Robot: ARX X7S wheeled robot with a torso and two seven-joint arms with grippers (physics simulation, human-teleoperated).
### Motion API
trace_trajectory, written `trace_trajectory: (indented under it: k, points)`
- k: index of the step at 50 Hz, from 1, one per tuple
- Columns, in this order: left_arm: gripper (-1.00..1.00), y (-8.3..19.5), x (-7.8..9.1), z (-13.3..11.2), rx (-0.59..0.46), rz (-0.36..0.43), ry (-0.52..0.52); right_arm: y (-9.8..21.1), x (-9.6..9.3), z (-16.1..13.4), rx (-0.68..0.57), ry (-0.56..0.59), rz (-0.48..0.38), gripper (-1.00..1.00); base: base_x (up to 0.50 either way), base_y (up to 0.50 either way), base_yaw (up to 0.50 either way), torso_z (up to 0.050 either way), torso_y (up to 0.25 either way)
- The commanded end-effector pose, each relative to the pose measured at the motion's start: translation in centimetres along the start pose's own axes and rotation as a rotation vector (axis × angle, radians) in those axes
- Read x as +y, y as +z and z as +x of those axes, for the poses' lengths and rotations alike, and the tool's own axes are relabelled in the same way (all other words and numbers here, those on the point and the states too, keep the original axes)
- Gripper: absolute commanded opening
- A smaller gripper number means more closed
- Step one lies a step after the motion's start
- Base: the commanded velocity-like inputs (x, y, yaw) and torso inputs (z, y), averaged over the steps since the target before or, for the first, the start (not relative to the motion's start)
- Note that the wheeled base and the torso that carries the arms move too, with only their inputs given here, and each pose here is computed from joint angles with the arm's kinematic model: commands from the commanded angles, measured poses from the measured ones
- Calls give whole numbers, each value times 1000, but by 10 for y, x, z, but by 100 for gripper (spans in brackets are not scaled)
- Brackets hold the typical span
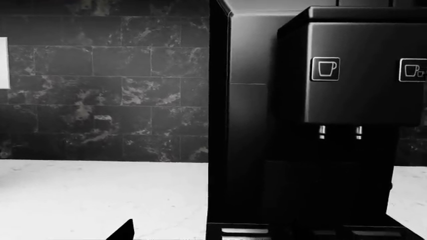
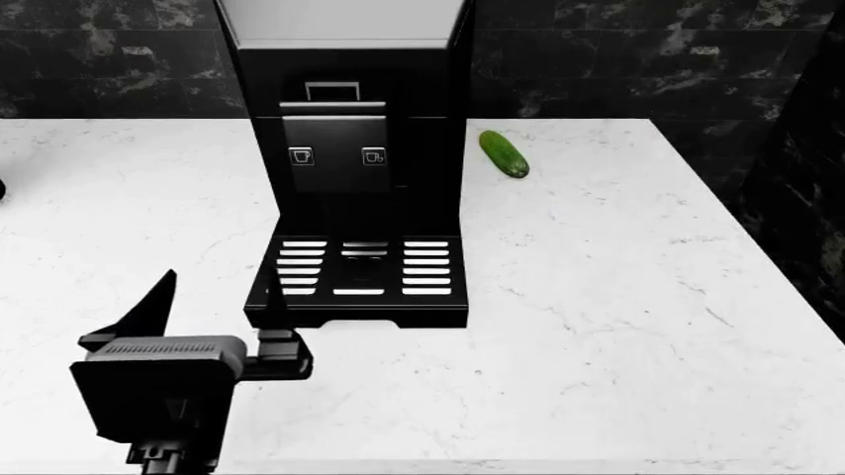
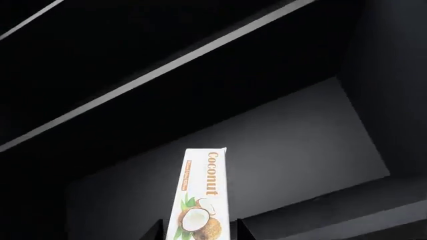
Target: Pick the bar from the counter and place it in the cabinet.
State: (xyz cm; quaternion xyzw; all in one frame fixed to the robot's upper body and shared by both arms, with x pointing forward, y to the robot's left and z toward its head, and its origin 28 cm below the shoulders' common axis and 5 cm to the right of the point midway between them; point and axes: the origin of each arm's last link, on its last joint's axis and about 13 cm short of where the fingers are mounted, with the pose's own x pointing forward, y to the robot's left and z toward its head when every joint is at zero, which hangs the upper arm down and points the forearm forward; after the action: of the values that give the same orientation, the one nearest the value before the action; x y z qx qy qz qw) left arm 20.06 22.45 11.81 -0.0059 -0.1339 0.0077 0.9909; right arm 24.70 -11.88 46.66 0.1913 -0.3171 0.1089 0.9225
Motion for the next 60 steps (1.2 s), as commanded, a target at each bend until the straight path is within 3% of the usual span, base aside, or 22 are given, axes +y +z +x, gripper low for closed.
trace_trajectory:
  k: [1, 5, 12, 17, 21, 31, 57, 58, 60]
  points:
    - [100, -2, 0, 0, 7, 5, -7, 8, 5, 40, -5, -85, 71, -100, 0, 0, 0, 0, 0]
    - [100, -2, -1, 0, 9, 7, -12, 5, 1, 67, 39, -144, 10, -100, 0, 0, 0, 0, 0]
    - [100, -3, -1, 0, 11, 7, -17, -14, -23, 115, 224, -216, -291, -100, 0, 0, 0, 0, 0]
    - [100, -5, 0, 0, 13, 6, -17, -22, -29, 116, 348, -169, -551, -100, 0, 0, 1, 0, 0]
    - [100, -5, 1, 0, 12, 5, -11, -24, -33, 115, 400, -149, -645, -100, 0, 0, 0, 0, 0]
    - [100, -6, 2, 0, 14, 11, -9, -35, -40, 113, 496, -90, -757, -100, 0, 0, 0, 0, 0]
    - [100, -10, 2, 0, 24, 25, -5, -45, -48, 112, 535, -14, -785, -100, 0, 0, 0, 0, 0]
    - [100, -10, 2, 0, 24, 25, -5, -45, -48, 112, 535, -14, -786, 100, 0, 0, 0, 0, 0]
    - [100, -11, 2, 0, 25, 25, -5, -46, -48, 112, 535, -14, -787, 100, 0, 0, 0, 0, 0]
